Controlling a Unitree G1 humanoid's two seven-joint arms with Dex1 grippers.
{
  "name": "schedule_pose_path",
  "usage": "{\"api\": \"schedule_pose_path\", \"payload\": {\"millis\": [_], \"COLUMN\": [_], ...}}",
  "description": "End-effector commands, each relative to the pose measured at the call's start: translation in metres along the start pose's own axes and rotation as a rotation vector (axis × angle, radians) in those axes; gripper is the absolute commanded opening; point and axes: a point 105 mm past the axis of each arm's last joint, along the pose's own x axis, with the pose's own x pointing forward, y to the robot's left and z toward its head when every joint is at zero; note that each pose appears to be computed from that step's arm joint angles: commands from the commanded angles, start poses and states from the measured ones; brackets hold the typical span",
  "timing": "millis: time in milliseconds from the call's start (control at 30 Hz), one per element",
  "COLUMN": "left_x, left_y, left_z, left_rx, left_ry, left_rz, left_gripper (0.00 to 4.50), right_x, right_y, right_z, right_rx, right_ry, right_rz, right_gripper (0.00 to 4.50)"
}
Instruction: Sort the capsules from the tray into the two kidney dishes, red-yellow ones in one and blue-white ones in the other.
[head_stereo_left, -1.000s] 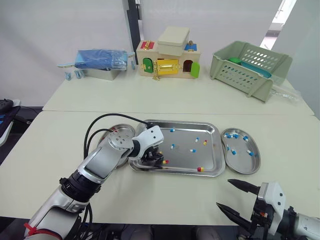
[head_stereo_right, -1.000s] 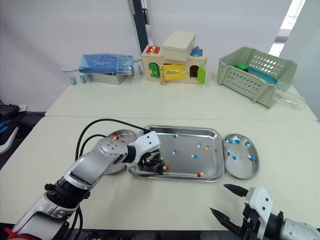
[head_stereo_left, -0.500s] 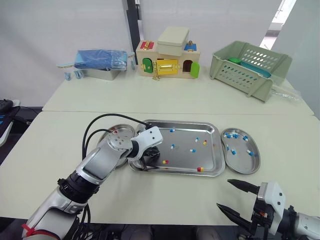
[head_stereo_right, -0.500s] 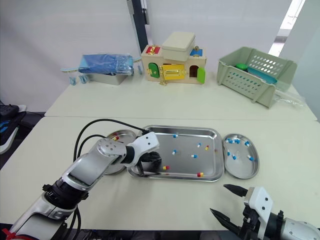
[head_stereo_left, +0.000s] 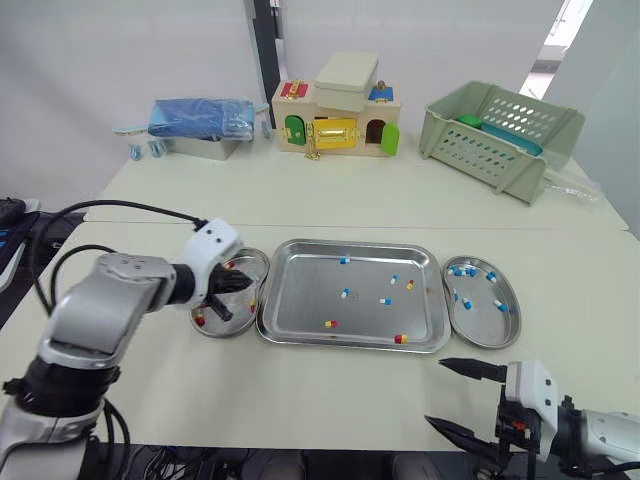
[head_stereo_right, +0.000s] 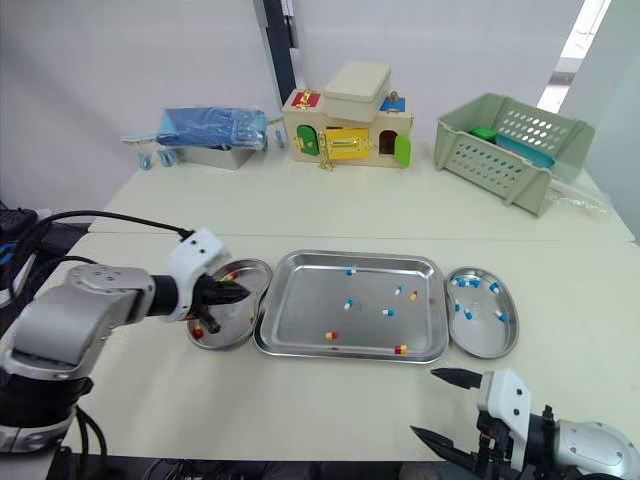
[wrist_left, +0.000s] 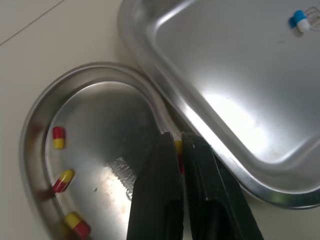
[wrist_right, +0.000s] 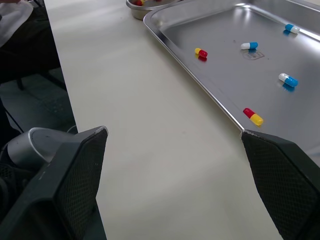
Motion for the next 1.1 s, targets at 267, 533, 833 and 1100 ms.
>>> {"api": "schedule_pose_path", "payload": {"millis": [267, 533, 833, 1100], "left_x": [-0.016, -0.014, -0.014, -0.039], "left_y": [0.015, 0.013, 0.013, 0.016], "left_z": [-0.005, -0.005, -0.003, -0.012], "left_rx": [-0.031, -0.032, -0.025, -0.076], "left_ry": [-0.03, -0.028, -0.031, -0.072], "left_rz": [0.103, 0.095, 0.087, 0.057], "left_gripper": [0.1, 0.73, 3.62, 4.45], "right_x": [0.004, 0.001, 0.0, -0.007], "right_y": [-0.004, -0.006, -0.005, -0.012], "right_z": [0.006, 0.002, -0.001, 0.008], "right_rx": [-0.03, -0.023, -0.016, 0.006], "right_ry": [-0.033, -0.031, -0.026, -0.032], "right_rz": [0.041, 0.028, 0.02, 0.021], "right_gripper": [4.5, 4.5, 4.5, 4.5]}}
